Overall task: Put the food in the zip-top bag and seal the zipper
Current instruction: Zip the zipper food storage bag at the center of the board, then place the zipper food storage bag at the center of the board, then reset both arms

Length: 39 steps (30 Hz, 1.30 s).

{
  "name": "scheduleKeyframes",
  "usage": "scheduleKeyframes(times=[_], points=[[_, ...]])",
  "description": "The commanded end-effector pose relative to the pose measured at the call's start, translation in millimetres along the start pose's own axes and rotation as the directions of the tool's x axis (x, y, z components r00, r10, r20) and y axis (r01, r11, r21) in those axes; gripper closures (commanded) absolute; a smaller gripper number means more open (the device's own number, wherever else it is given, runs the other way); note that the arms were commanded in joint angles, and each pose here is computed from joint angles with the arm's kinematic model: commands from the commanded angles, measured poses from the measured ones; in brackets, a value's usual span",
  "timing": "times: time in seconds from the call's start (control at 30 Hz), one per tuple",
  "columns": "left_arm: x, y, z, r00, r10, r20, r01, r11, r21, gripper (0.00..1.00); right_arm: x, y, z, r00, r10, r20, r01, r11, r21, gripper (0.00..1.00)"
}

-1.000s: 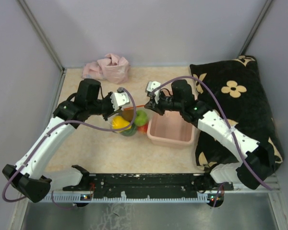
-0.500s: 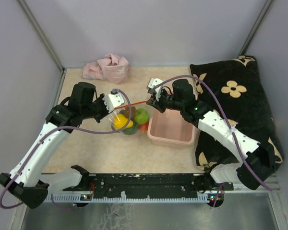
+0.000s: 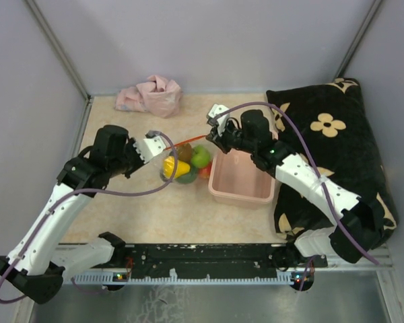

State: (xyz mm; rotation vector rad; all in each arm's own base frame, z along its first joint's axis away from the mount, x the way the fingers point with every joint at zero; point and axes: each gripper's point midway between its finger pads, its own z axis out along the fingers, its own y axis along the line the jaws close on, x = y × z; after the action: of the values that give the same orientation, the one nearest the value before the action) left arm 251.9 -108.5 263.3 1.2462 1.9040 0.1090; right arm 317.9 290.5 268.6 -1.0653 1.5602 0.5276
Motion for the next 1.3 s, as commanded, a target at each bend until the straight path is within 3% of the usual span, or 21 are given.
scheduleKeyframes(times=[0.0, 0.2, 0.27, 0.37, 0.5, 0.63, 0.73, 0.87, 0.97, 1.07, 1.13, 1.27], points=[[27, 9, -13, 0.994, -0.049, -0.093, 0.04, 0.994, -0.099, 0.99, -19, -21, -2, 0.997, -0.014, 0.073, 0.01, 0.998, 0.062, 1.0], [27, 16, -24, 0.996, -0.078, -0.036, 0.07, 0.981, -0.179, 0.98, -22, -12, -6, 0.994, 0.03, 0.105, -0.033, 0.999, 0.03, 1.0], [23, 13, -26, 0.996, -0.089, -0.004, 0.087, 0.982, -0.17, 0.93, -25, -4, -9, 0.992, 0.027, 0.121, -0.026, 1.0, -0.008, 1.0], [6, 9, -32, 0.984, -0.136, 0.112, 0.151, 0.978, -0.144, 0.8, -30, 14, -13, 0.988, 0.051, 0.146, -0.037, 0.995, -0.095, 1.0], [-20, 13, -47, 0.931, -0.208, 0.299, 0.263, 0.953, -0.154, 0.59, -37, 27, -27, 0.979, 0.092, 0.18, -0.067, 0.988, -0.139, 0.95], [-32, 7, -66, 0.864, -0.251, 0.437, 0.332, 0.935, -0.12, 0.44, -37, 45, -49, 0.966, 0.119, 0.23, -0.08, 0.982, -0.174, 0.71], [-34, 5, -84, 0.799, -0.277, 0.534, 0.397, 0.91, -0.121, 0.33, -34, 53, -65, 0.961, 0.133, 0.244, -0.091, 0.98, -0.175, 0.6], [-26, 6, -108, 0.689, -0.309, 0.656, 0.508, 0.852, -0.131, 0.22, -25, 38, -91, 0.947, 0.183, 0.263, -0.186, 0.983, -0.013, 0.47], [-16, 13, -126, 0.573, -0.362, 0.735, 0.637, 0.762, -0.121, 0.14, -11, 12, -111, 0.931, 0.253, 0.261, -0.305, 0.935, 0.18, 0.38], [-3, 19, -128, 0.496, -0.416, 0.762, 0.733, 0.671, -0.111, 0.09, 9, -18, -135, 0.93, 0.289, 0.229, -0.36, 0.844, 0.396, 0.29], [3, 20, -123, 0.463, -0.443, 0.768, 0.773, 0.626, -0.104, 0.01, 24, -43, -159, 0.928, 0.307, 0.212, -0.373, 0.734, 0.567, 0.28], [17, 26, -113, 0.409, -0.49, 0.77, 0.842, 0.527, -0.112, 0.0, 41, -67, -216, 0.916, 0.308, 0.257, -0.387, 0.513, 0.766, 0.27]])
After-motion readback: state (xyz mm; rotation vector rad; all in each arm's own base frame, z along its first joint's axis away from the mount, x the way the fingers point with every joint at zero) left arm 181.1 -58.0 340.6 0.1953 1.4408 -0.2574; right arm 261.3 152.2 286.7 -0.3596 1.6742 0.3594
